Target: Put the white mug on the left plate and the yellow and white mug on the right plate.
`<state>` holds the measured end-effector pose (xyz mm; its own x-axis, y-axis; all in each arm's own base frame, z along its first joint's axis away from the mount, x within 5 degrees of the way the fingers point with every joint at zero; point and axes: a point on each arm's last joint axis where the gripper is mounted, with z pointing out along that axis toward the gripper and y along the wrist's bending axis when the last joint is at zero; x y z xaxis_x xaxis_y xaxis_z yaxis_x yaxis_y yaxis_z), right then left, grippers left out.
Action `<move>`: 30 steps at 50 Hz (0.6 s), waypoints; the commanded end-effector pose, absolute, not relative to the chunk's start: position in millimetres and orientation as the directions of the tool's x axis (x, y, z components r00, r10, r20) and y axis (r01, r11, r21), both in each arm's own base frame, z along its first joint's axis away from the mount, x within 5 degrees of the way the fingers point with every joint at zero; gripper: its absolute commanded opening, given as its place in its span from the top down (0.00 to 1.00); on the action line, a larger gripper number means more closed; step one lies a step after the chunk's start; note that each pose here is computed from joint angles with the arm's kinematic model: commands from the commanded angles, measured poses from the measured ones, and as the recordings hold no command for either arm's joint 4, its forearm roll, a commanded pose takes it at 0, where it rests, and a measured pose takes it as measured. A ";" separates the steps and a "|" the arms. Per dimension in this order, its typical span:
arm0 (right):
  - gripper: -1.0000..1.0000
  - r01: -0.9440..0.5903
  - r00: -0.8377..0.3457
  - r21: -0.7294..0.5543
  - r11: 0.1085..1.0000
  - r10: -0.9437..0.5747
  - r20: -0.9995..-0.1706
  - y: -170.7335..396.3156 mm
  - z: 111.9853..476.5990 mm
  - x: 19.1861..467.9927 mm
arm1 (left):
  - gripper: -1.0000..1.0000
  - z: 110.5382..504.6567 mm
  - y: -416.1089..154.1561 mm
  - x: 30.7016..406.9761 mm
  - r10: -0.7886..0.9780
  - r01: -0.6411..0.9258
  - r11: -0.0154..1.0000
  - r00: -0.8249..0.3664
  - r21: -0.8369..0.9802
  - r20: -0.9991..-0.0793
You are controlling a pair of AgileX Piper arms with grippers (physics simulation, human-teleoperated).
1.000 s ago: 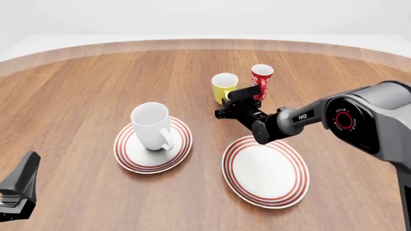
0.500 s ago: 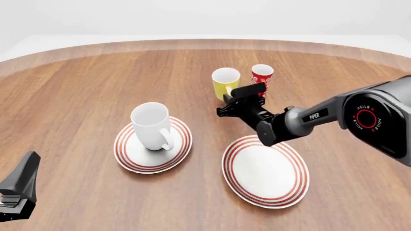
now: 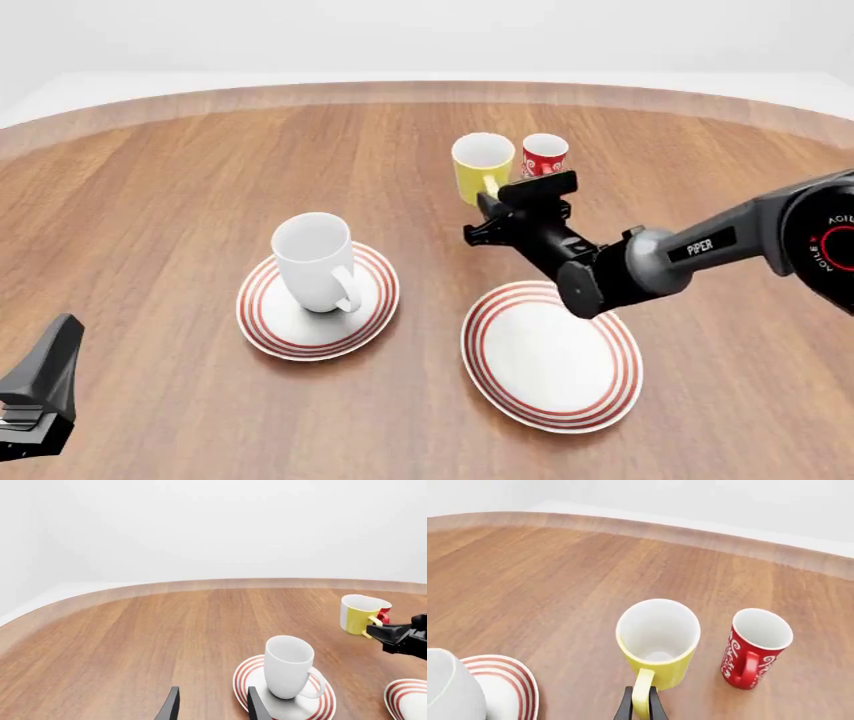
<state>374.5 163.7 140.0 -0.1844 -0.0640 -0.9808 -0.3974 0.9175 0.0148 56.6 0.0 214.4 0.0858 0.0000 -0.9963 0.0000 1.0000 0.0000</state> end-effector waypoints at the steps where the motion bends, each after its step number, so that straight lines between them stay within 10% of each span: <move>1: 1.00 -0.397 -0.162 0.017 0.918 -0.052 -0.985 156.4 152.1 359.0 | 0.00 214.4 0.0 56.6 0.000 0.000 1.000 0.086 0.000 -0.996; 30: 1.00 -0.394 -0.114 0.014 0.919 -0.034 -0.993 125.2 179.0 290.6 | 0.00 214.4 0.0 56.6 0.000 0.000 1.000 0.086 0.000 -0.996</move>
<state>314.7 136.5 170.5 -0.1313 -0.0505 -0.9901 -0.3970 0.9178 0.0058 56.6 0.0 214.4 0.0858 0.0000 -0.9963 0.0000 1.0000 0.0000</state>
